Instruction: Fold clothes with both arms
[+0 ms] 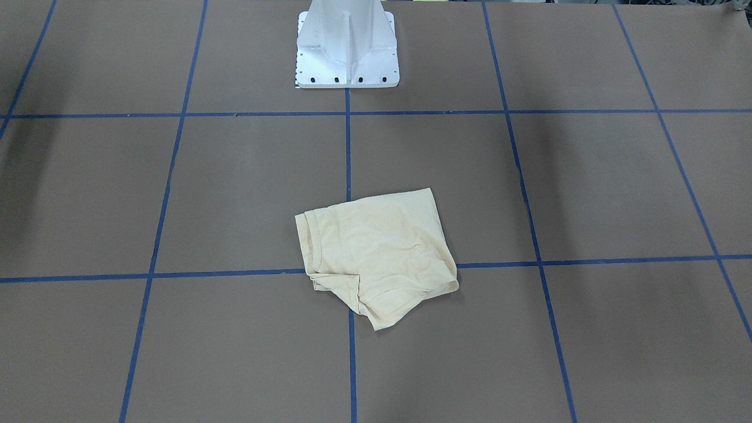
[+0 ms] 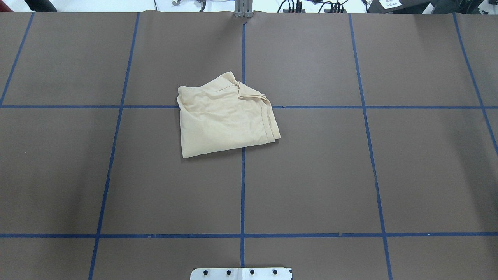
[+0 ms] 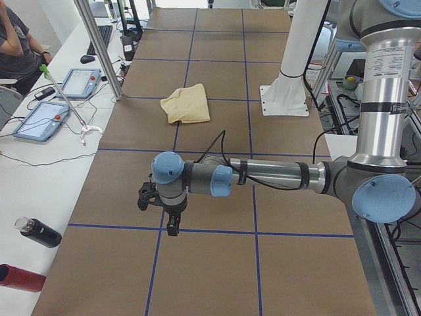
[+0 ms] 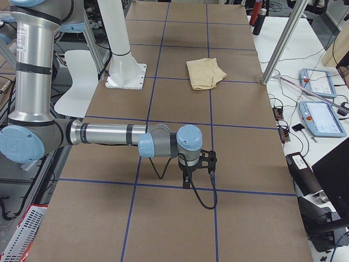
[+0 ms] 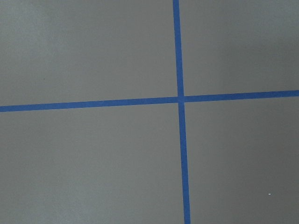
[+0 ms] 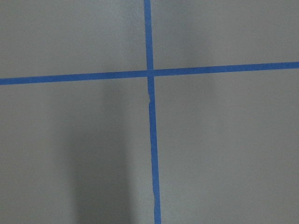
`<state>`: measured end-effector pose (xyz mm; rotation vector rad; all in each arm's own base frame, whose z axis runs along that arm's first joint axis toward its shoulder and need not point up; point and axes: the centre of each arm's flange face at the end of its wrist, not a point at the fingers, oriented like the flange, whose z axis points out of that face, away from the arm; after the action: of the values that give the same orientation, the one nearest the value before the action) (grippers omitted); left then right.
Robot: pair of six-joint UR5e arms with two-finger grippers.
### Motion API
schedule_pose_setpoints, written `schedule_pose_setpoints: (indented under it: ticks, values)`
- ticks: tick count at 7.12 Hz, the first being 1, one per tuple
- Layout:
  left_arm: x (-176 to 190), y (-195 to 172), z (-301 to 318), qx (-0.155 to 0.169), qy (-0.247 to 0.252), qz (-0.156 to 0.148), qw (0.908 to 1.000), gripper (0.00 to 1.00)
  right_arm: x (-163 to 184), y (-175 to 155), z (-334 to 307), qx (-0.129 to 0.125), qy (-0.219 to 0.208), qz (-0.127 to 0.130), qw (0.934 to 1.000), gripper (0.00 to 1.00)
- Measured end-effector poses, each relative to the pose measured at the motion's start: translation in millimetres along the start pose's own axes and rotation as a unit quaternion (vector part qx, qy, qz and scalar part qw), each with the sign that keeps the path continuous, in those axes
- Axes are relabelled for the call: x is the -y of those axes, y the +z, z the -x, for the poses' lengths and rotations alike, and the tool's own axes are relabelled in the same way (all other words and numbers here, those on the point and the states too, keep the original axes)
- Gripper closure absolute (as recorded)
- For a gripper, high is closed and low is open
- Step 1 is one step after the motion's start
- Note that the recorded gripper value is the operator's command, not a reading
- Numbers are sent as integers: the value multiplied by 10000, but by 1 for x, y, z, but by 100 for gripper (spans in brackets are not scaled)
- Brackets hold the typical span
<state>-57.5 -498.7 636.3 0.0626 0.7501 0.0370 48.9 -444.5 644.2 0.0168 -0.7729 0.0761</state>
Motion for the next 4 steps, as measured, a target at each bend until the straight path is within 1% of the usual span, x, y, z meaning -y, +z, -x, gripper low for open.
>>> schedule_pose_setpoints:
  ticks: [4]
  values:
    - [0, 1, 0, -1, 2, 8, 10000, 0, 2, -1, 2, 23, -18, -16, 10000, 0]
